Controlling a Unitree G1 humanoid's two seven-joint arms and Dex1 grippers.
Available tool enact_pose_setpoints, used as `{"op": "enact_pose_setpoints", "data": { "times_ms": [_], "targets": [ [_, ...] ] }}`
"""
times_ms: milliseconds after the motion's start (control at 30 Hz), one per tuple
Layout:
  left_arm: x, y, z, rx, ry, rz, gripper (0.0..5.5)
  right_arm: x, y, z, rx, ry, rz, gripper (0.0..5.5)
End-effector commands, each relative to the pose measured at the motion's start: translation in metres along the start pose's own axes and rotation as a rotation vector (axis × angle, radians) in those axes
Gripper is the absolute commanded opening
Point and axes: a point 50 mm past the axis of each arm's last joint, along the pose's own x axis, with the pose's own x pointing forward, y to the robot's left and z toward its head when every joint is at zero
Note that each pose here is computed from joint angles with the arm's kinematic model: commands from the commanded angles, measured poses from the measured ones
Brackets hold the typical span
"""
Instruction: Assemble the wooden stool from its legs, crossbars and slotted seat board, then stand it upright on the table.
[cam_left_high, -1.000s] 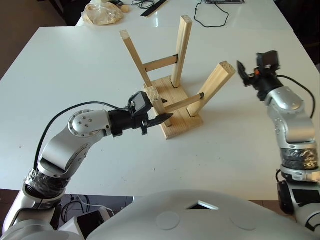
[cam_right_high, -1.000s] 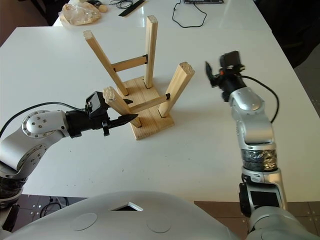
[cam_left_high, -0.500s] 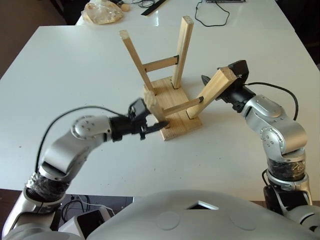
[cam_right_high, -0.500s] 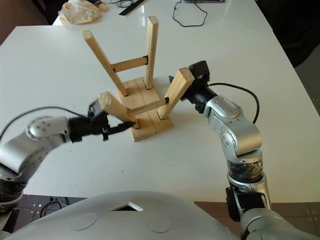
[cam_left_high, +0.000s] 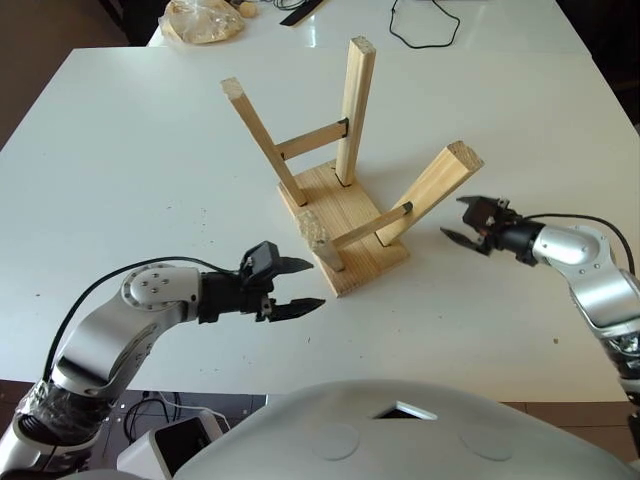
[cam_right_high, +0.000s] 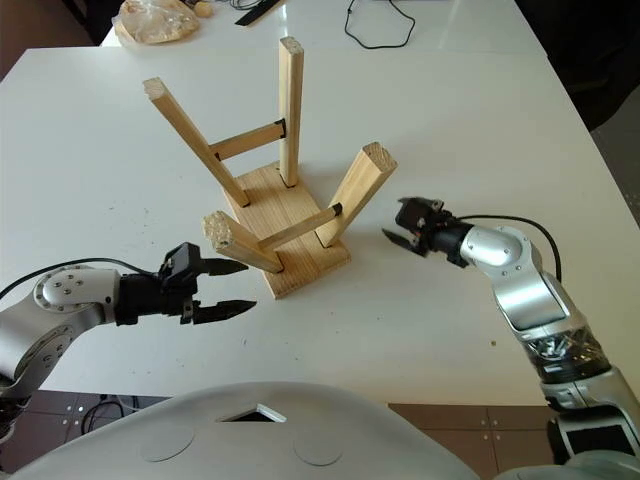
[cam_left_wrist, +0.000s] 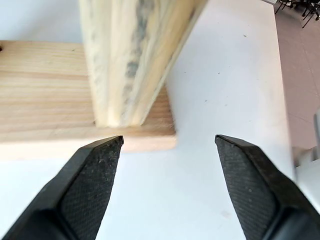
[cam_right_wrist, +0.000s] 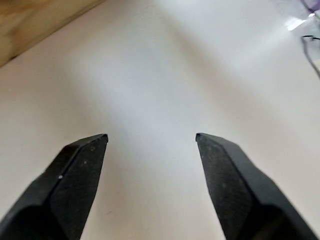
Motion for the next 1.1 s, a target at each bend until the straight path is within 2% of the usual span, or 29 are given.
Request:
{"op": "enact_pose_setpoints", "data": {
  "times_ms": [33,167,267,400,567,767,967,1100],
  "targets": [
    [-0.014,0.027,-0.001,0.016,-0.065,0.117,3.41,-0.007,0.024,0.007,-0.024,-0.056,0.193,3.27],
    [-0.022,0.064,0.002,0.045,-0.127,0.309,3.41,-0.010,0.040,0.023,-0.024,-0.146,0.331,3.27],
    [-0.011,0.074,0.024,0.072,-0.233,0.319,3.41,-0.009,0.044,0.027,-0.035,-0.165,0.365,3.27],
    [0.020,0.052,0.047,0.077,-0.342,0.163,3.41,0.001,0.038,0.026,-0.069,-0.146,0.345,3.27],
    [0.056,0.011,0.041,0.055,-0.320,0.013,3.41,0.011,0.027,0.028,-0.069,-0.147,0.316,3.27],
    [0.087,0.014,0.046,0.078,-0.305,0.077,3.41,0.023,0.005,0.019,-0.083,-0.097,0.243,3.27],
    [0.082,0.029,0.047,0.128,-0.279,0.252,3.41,0.026,-0.003,0.020,-0.085,-0.105,0.197,3.27],
    [0.066,0.015,0.040,0.137,-0.243,0.257,3.41,0.025,0.003,0.017,-0.078,-0.102,0.202,3.27]
  ]
}}
